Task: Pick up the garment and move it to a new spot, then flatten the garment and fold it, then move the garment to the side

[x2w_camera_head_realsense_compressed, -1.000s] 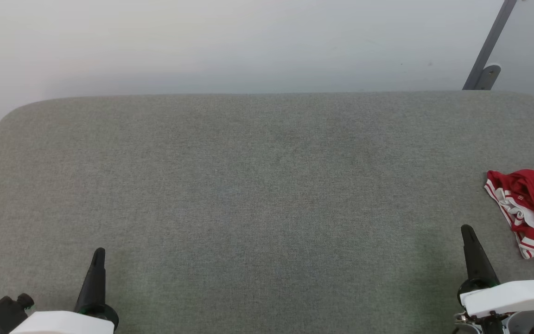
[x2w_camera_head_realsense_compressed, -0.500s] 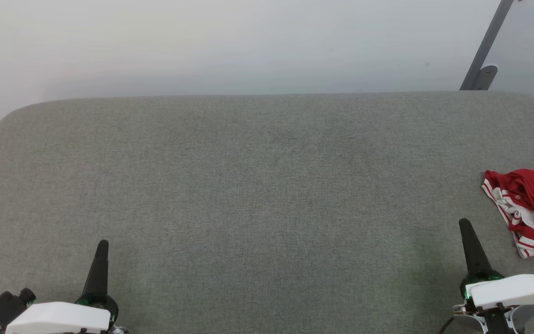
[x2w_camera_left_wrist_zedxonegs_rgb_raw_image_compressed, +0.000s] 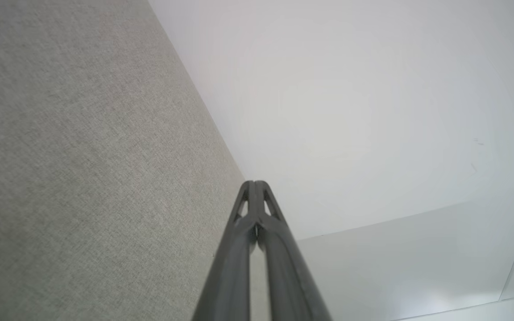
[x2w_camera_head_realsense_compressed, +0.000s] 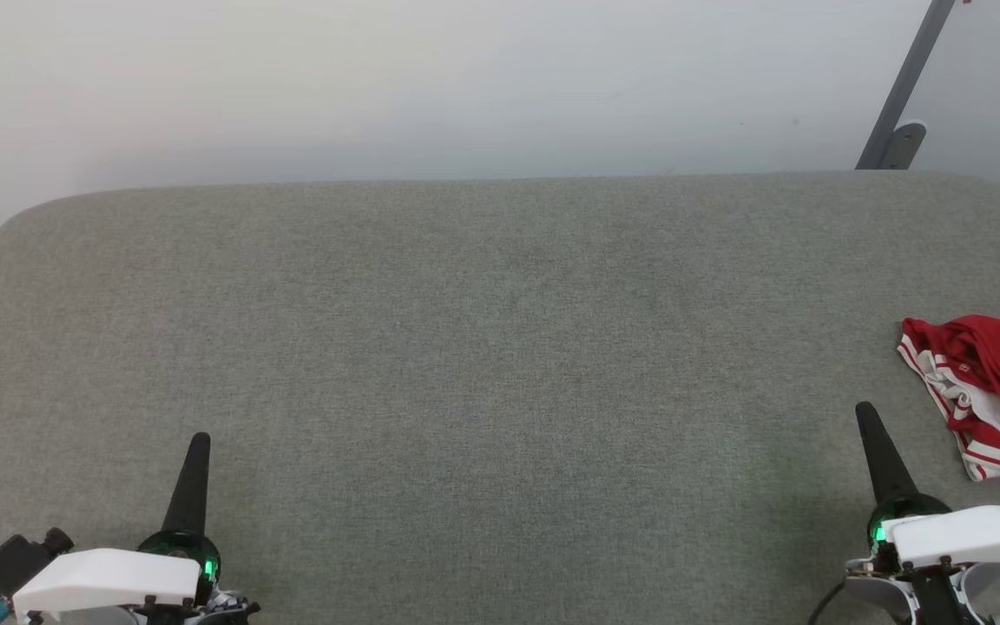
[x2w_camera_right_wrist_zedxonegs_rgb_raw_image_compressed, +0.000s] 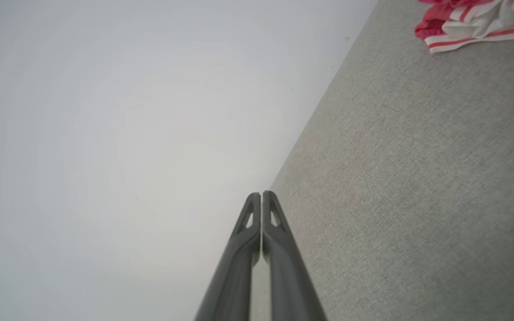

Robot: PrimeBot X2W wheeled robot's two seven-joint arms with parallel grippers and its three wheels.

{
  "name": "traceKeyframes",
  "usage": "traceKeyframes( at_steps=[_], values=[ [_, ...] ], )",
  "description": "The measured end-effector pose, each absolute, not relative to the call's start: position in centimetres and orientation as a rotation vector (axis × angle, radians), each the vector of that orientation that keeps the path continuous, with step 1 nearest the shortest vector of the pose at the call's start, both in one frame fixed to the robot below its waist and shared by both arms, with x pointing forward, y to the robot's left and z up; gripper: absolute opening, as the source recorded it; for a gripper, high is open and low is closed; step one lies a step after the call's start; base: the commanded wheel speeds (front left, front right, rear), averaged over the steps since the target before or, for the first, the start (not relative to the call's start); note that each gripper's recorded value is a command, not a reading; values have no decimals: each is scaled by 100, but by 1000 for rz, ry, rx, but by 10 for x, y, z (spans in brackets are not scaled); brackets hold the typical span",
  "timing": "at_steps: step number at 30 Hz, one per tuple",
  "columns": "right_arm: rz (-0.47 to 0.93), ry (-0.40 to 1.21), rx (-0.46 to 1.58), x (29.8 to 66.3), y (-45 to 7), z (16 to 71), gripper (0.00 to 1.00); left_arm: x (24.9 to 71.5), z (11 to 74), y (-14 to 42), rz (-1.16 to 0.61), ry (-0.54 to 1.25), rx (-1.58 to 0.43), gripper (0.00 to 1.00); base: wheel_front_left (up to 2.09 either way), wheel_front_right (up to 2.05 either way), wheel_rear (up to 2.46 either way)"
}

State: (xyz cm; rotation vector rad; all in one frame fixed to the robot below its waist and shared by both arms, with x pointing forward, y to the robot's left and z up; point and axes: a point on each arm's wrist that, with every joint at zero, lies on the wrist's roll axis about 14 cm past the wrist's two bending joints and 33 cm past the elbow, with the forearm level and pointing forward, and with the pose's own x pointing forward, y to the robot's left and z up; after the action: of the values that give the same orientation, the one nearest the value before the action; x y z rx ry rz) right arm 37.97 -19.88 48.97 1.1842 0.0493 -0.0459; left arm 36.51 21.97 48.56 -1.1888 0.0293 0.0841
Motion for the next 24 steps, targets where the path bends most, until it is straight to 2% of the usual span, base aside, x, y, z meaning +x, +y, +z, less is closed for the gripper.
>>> traceKeyframes(
  at_steps=[24],
  values=[
    [-30,33,1393,384,-199,496,0,376,493,210,55,21,-1396,0,0,0,0]
  ],
)
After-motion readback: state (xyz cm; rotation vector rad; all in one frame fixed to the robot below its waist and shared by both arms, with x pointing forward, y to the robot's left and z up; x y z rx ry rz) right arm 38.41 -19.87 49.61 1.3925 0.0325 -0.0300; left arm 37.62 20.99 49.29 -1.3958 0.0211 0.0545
